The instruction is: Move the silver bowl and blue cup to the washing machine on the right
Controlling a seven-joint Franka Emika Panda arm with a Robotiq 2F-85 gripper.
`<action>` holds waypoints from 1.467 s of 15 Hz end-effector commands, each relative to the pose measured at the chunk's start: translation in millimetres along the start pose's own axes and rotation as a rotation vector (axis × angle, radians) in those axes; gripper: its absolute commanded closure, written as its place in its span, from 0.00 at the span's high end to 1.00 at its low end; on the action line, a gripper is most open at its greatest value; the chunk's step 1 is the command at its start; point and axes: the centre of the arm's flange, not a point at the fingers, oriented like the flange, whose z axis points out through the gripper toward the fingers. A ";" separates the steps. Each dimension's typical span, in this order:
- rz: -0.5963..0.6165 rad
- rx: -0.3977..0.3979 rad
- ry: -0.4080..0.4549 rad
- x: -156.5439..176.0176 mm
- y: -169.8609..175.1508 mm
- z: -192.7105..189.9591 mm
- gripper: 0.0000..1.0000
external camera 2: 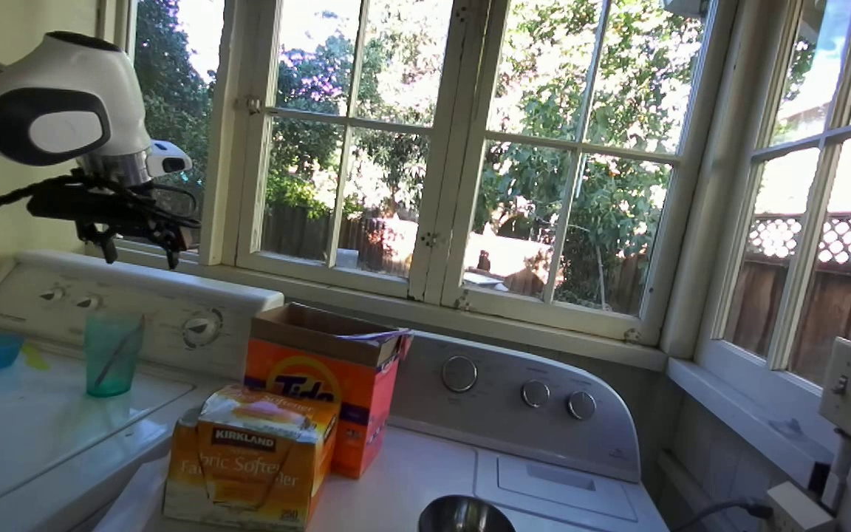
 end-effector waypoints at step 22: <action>-0.491 0.290 -0.050 6.0 -83.1 103.3 1.00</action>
